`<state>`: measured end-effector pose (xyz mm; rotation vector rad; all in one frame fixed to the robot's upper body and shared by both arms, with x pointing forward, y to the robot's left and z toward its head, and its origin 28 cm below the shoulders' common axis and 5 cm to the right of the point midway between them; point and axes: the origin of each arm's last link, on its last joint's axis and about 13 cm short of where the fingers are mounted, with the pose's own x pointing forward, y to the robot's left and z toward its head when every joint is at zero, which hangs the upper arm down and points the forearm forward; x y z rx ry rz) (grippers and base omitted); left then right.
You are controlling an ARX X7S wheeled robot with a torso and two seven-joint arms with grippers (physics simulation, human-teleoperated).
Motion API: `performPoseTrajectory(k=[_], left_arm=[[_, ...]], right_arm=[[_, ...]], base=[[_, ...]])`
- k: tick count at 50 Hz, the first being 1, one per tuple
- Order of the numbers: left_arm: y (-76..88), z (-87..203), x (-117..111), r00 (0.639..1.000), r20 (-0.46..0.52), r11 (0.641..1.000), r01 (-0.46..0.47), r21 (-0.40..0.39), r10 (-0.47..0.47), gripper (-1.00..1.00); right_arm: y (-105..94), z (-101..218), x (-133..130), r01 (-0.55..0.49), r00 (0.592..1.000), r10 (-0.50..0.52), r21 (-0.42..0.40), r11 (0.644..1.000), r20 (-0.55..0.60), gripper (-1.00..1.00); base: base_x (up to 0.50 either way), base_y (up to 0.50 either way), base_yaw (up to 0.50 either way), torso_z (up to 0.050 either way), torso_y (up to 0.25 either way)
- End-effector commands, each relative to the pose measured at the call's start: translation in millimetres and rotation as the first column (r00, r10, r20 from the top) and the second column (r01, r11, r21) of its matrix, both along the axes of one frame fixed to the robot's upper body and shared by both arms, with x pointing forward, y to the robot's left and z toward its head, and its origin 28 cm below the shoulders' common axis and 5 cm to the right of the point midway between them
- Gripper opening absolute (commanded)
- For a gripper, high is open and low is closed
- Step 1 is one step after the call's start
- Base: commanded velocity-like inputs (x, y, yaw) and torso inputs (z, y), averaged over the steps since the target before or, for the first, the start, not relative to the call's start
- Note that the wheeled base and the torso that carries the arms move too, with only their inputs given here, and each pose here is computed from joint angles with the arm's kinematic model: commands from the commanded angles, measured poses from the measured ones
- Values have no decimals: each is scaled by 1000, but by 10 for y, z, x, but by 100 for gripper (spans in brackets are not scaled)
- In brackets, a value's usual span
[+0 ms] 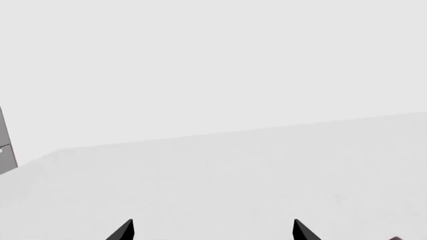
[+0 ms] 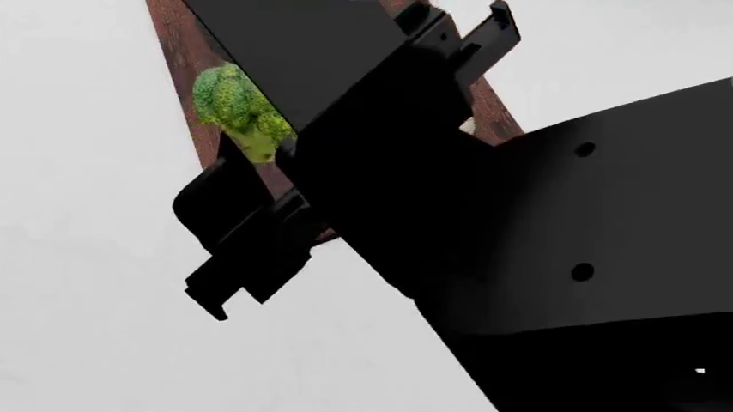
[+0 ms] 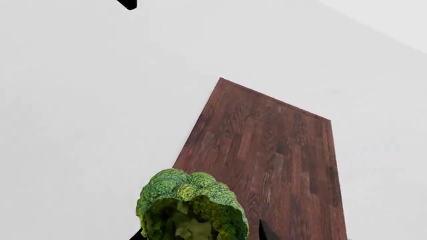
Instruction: Clear the non-vegetable object off the cutting board and place the vegetables onto it.
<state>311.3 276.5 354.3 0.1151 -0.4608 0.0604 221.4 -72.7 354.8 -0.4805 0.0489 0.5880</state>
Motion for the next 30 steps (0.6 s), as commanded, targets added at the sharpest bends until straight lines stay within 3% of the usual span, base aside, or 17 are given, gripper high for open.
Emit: performPoseTrajectory(k=[1,18,30], left_arm=[[21,-4,1,1000,1,1000,-6,-1,6,100],[31,-4,23,1000,-1,1000,-11,-6,11,100],[42,-20,36,1000,-5,1000,-13,-13,13,100]], right_arm=[[-58,26,283,29,999,-31,66,997,30,-100],[-25,-222,659,27,1000,-26,118,993,-9,-100],[39,-364,865,45,998,-42,89,995,-45,-100]], base=[[0,0,0,0,0],[0,0,0,0,0],[0,0,0,0,0]])
